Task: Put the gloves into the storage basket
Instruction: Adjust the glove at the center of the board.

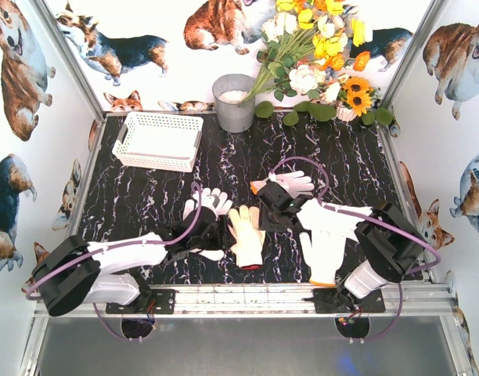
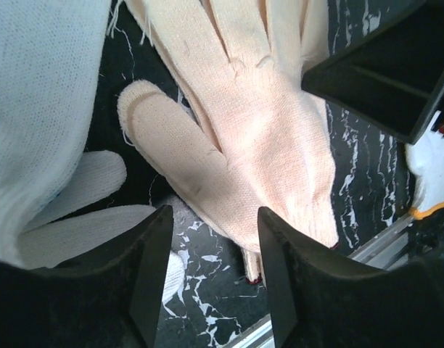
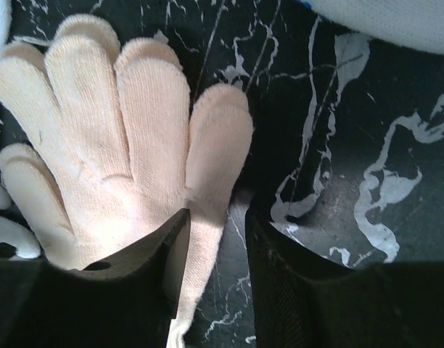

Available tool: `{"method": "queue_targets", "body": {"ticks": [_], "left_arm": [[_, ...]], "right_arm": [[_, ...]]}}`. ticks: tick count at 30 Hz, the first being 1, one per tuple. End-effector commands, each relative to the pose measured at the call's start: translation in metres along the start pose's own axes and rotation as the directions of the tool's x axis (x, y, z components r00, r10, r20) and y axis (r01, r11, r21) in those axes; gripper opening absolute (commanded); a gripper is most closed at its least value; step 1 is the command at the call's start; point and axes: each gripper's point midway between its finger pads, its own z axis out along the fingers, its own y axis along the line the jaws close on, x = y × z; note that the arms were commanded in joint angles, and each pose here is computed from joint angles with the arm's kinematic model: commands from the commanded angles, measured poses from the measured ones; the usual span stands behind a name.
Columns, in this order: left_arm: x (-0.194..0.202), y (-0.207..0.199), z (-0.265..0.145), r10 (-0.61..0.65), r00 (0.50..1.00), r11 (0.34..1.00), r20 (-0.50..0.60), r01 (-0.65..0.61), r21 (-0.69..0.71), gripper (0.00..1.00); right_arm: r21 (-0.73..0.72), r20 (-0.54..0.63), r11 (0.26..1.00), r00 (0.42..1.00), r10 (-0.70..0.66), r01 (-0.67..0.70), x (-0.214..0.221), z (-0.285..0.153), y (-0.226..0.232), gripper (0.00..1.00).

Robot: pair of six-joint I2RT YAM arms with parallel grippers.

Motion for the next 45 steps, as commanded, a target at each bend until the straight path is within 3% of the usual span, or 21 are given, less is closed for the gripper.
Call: {"method": "queue_targets", "body": {"ticks": [1, 7, 12, 20, 31, 38, 42, 45], "left_arm": [[-0.023, -0.012, -0.013, 0.051, 0.997, 0.999, 0.064, -0.05, -0.01, 0.48], [-0.034, -0.036, -0.018, 0.064, 0.995, 0.995, 0.078, -0.069, 0.07, 0.49], [-0.028, -0.045, -0.008, 0.054, 0.997, 0.991, 0.052, -0.06, 0.116, 0.44], [-0.019, -0.039, -0.002, 0.046, 0.999, 0.994, 0.029, -0.049, 0.1, 0.42], [-0.036, -0.022, -0.022, 0.085, 0.99, 0.996, 0.11, -0.086, 0.003, 0.44], [-0.046, -0.012, -0.036, 0.118, 0.983, 0.992, 0.143, -0.11, -0.063, 0.46], [-0.046, -0.007, -0.04, 0.119, 0.981, 0.991, 0.15, -0.108, -0.084, 0.46], [-0.048, -0.006, -0.043, 0.121, 0.98, 0.99, 0.16, -0.108, -0.088, 0.47]], "right_arm": [[-0.045, 0.045, 0.999, 0.999, -0.023, 0.025, -0.017, -0.024, 0.011, 0.41], [-0.177, 0.036, 0.984, 0.999, 0.02, -0.014, -0.013, -0.055, 0.03, 0.46], [-0.328, -0.002, 0.943, 0.999, 0.052, -0.05, 0.002, -0.066, 0.055, 0.43], [-0.288, -0.075, 0.955, 0.996, 0.054, -0.074, 0.033, -0.053, 0.052, 0.42], [-0.224, -0.105, 0.972, 0.993, 0.046, -0.069, 0.047, -0.034, 0.041, 0.45], [-0.203, -0.088, 0.976, 0.994, 0.064, -0.081, 0.044, -0.028, 0.04, 0.31], [-0.108, -0.067, 0.989, 0.994, 0.091, -0.098, 0.043, -0.021, 0.023, 0.17], [-0.039, -0.064, 0.995, 0.994, 0.089, -0.092, 0.043, -0.019, 0.01, 0.13]]}}
